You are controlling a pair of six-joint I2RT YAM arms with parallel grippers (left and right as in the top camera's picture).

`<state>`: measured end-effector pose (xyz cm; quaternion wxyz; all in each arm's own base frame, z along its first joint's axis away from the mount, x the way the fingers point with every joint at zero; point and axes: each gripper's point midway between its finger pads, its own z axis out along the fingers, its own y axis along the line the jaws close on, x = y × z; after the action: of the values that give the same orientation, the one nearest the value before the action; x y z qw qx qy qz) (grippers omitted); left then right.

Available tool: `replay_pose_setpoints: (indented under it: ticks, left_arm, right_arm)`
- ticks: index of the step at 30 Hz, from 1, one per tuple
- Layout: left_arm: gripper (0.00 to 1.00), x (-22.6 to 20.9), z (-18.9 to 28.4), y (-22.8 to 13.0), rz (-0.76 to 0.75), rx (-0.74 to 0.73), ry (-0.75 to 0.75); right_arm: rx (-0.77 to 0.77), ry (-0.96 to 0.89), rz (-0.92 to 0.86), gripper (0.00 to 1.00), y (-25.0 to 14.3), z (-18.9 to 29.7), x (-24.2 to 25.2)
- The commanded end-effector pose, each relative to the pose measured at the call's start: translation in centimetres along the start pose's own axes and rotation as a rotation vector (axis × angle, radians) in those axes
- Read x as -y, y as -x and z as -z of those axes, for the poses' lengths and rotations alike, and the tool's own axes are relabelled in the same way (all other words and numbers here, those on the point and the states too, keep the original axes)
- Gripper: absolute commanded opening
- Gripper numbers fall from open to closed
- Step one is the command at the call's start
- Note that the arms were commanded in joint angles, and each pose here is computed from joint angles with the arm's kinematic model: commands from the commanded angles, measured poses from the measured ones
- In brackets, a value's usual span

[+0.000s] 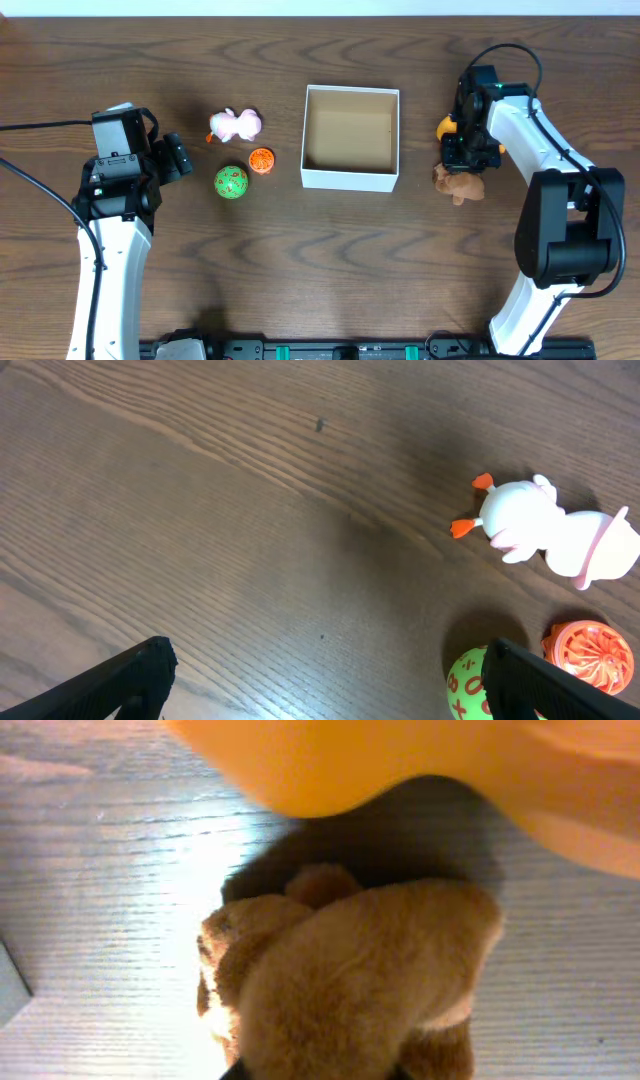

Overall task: Pack container
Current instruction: 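Reach the right gripper to the brown plush and grasp it, then carry the brown plush left into the white box and release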

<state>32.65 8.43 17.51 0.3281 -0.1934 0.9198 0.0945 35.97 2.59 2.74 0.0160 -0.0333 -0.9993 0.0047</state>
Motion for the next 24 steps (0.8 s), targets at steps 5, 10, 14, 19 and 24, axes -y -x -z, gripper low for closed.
replay_pose_setpoints:
  ticks: [5, 10, 14, 19, 24]
  left_arm:
    - [0.98, -0.3, 0.2, 0.7, -0.004, 0.013, 0.016]
    - [0.98, -0.3, 0.2, 0.7, -0.004, 0.013, 0.016]
    - [0.98, -0.3, 0.2, 0.7, -0.004, 0.013, 0.016]
    - [0.98, -0.3, 0.2, 0.7, -0.004, 0.013, 0.016]
    - [0.98, -0.3, 0.2, 0.7, -0.004, 0.013, 0.016]
  right_arm:
    - [0.014, -0.017, 0.056, 0.02, -1.4, 1.1, -1.6]
    - [0.208, 0.021, 0.117, 0.01, -0.4, 7.9, -4.2]
    - [0.394, 0.077, 0.160, 0.01, -0.2, 14.6, -6.9]
    - [0.595, 0.173, 0.181, 0.01, 0.0, 20.9, -10.6]
    - [0.691, 0.257, 0.184, 0.01, 1.3, 22.2, -14.6]
